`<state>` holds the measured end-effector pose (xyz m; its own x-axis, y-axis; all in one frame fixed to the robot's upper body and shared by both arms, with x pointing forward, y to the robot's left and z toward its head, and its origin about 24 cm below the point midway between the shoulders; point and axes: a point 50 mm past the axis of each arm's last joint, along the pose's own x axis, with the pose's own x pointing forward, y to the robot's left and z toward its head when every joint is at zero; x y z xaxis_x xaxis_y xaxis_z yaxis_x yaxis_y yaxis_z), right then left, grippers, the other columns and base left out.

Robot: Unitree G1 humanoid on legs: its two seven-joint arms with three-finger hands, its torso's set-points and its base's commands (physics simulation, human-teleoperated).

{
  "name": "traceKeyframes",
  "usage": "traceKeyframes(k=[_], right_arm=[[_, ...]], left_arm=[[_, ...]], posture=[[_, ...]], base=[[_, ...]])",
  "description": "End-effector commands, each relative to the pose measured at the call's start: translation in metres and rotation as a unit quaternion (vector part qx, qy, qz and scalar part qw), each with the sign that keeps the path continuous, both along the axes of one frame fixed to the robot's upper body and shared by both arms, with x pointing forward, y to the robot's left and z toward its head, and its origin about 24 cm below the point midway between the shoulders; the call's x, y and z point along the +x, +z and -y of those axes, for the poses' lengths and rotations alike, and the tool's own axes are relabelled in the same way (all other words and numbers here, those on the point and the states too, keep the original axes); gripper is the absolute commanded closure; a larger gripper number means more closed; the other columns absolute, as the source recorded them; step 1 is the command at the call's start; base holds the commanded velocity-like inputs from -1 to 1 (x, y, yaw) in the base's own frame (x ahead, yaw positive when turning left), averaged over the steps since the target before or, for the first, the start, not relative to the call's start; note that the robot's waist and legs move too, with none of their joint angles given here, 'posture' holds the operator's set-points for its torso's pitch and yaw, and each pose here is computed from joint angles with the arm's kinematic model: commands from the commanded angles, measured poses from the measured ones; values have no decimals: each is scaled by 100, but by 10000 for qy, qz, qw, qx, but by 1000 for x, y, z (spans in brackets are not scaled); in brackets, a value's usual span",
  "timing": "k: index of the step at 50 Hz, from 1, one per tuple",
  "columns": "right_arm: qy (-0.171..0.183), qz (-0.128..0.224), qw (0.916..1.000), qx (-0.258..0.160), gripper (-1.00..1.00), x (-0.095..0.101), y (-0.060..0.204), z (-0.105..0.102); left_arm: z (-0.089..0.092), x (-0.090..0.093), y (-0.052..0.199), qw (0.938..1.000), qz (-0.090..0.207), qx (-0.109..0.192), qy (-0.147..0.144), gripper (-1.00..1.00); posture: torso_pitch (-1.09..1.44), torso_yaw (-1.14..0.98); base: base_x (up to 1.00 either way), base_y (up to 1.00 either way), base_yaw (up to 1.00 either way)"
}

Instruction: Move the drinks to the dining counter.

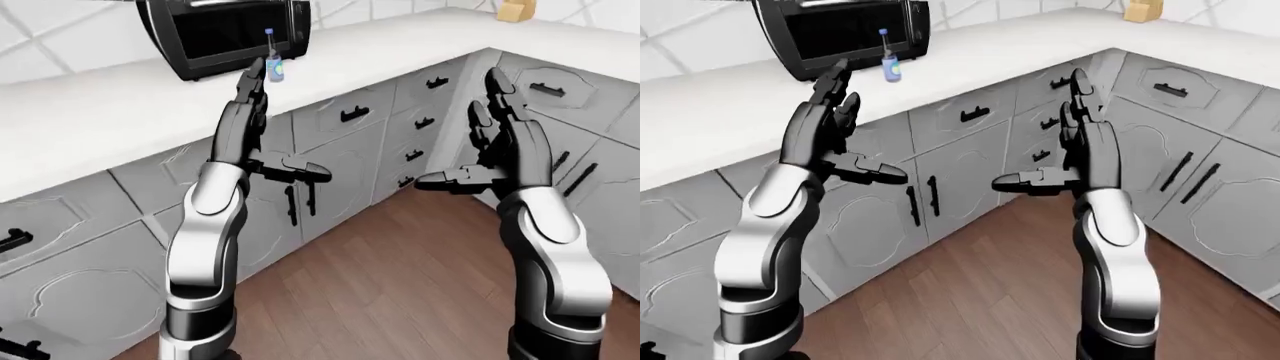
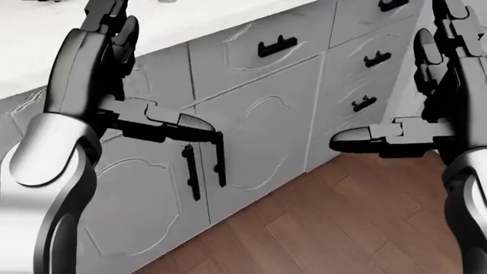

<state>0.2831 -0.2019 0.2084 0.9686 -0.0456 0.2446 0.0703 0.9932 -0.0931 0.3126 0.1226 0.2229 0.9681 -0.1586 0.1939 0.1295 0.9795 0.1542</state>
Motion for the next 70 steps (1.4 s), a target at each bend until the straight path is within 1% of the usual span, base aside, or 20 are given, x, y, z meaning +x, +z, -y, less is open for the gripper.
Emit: traceKeyframes(k=[1,11,16,18,22,27,29,30,36,37,38,40,43,45,50,57,70], right_arm=[[111,453,9989,-75,-100,-5,18,-6],[129,426,9990,-79,-100,-4,12,-6],[109,450,9989,-53,-100,-5,15,-6],[23,427,9991,-79,-100,-4,14,-5],[-21,411,9991,-137,-100,-3,15,-5],[7,379,9992,-110,-100,-3,14,-6],[86,375,9993,-7,-100,-3,14,-7],[181,337,9989,263,-100,-4,16,-8],[119,386,9985,376,-100,-4,19,-4],[78,421,9985,337,-100,-4,21,-4],[85,473,9980,416,-100,-5,22,-3],[56,467,9979,443,-100,-3,21,-2],[47,521,9978,400,-100,-6,24,-2],[34,584,9973,437,-100,-6,25,-1],[-46,702,9964,470,-100,-9,30,2],[-114,727,9960,498,-100,-11,30,5],[-135,721,9966,383,-100,-10,29,4]], left_arm=[[-2,-4,15,9993,381,-19,47,-100],[-2,-4,12,9993,367,-24,53,-100],[-2,-5,13,9993,384,-13,43,-100],[-2,-6,14,9992,395,-10,39,-100],[-1,-7,17,9991,420,-1,31,-100],[-1,-7,17,9991,425,5,28,-100],[-2,-7,17,9991,431,6,30,-100],[-2,-7,17,9991,432,6,34,-100],[-1,-6,19,9991,429,18,21,-100],[-1,-5,19,9991,433,27,19,-100],[-1,-5,20,9990,438,32,21,-100],[-2,-6,21,9990,441,37,25,-100],[-1,-6,24,9989,474,51,4,-100],[0,-6,23,9988,479,104,-19,-100],[0,-7,26,9987,498,110,-13,-100],[0,-7,25,9988,485,116,-19,-100],[-1,-9,25,9988,489,96,-2,-100]], posture=[[0,0],[0,0],[0,0],[0,0],[0,0],[0,0],[0,0],[0,0],[0,0],[0,0],[0,0],[0,0],[0,0],[0,0],[0,0],[0,0],[0,0]], base=[[1,0,100],[1,0,100],[0,0,100],[0,0,21],[0,0,0],[0,0,0],[0,0,0],[0,0,17],[0,0,100],[0,0,98],[0,10,0],[0,0,0],[20,-5,0],[39,-13,0],[46,-14,0],[53,-14,0],[53,-11,0]])
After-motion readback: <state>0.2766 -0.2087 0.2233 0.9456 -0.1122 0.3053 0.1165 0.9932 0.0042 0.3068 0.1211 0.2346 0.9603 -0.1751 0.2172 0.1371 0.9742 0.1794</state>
